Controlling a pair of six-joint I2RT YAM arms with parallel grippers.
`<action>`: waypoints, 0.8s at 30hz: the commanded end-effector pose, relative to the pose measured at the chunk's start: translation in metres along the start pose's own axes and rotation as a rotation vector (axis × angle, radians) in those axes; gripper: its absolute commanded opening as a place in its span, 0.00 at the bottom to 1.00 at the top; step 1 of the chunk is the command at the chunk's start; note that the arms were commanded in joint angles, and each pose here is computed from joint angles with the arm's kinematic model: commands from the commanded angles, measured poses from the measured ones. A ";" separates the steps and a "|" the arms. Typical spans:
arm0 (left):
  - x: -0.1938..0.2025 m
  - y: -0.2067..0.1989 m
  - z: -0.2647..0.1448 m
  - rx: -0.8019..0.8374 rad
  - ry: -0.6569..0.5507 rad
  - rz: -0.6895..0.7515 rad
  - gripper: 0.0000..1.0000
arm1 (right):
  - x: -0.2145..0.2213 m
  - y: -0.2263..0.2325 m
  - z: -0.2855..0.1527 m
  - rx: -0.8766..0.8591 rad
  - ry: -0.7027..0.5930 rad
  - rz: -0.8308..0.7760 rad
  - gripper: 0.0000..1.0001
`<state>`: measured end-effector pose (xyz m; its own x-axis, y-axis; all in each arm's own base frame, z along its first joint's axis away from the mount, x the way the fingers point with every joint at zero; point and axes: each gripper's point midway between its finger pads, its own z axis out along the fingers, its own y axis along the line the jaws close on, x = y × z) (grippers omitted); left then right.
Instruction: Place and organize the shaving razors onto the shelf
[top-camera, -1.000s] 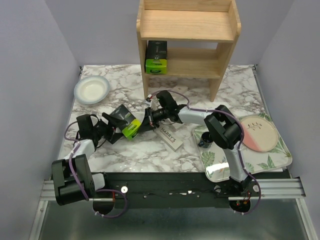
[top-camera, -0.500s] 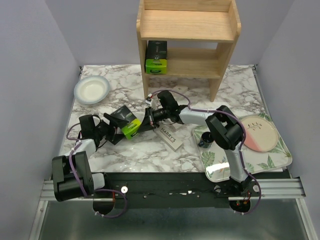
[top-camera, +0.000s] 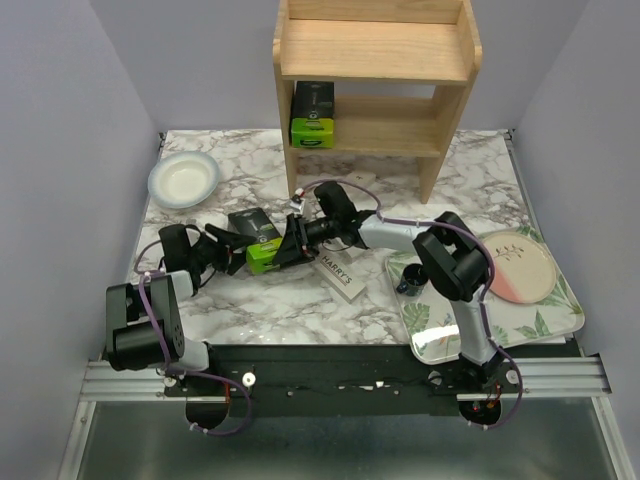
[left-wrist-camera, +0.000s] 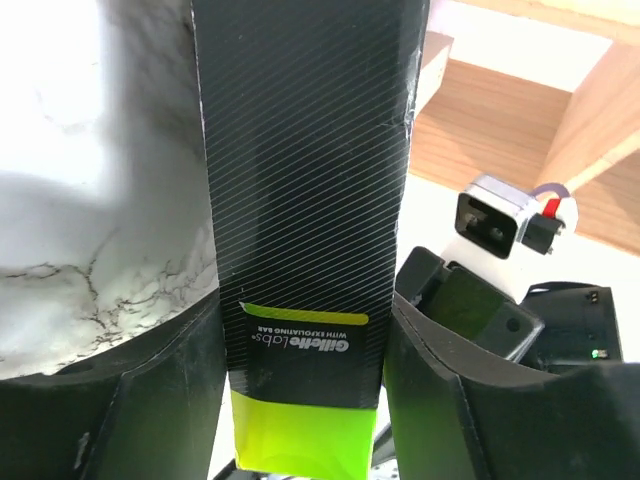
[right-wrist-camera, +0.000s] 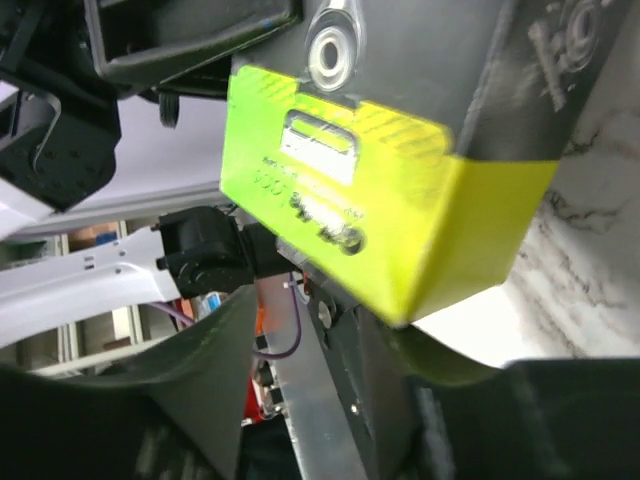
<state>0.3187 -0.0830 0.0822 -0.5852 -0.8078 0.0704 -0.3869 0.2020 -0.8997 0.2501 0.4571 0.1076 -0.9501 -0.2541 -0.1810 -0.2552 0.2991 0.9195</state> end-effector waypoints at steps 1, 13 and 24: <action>0.005 -0.020 -0.010 0.107 0.021 0.142 0.63 | -0.013 0.027 -0.027 -0.010 -0.066 -0.062 0.58; 0.019 -0.060 -0.035 0.291 0.060 0.273 0.56 | -0.021 0.008 -0.069 -0.030 -0.119 -0.080 0.67; 0.038 -0.084 -0.045 0.365 0.123 0.311 0.61 | -0.020 0.010 -0.062 -0.105 -0.065 -0.043 0.91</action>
<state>0.3004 -0.0956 0.1454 -0.6871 -0.7174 -0.1149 -0.0562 0.2102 -0.9760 0.2812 0.4032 0.1437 -0.9515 -0.1651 -0.2597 -0.2936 0.2345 0.9267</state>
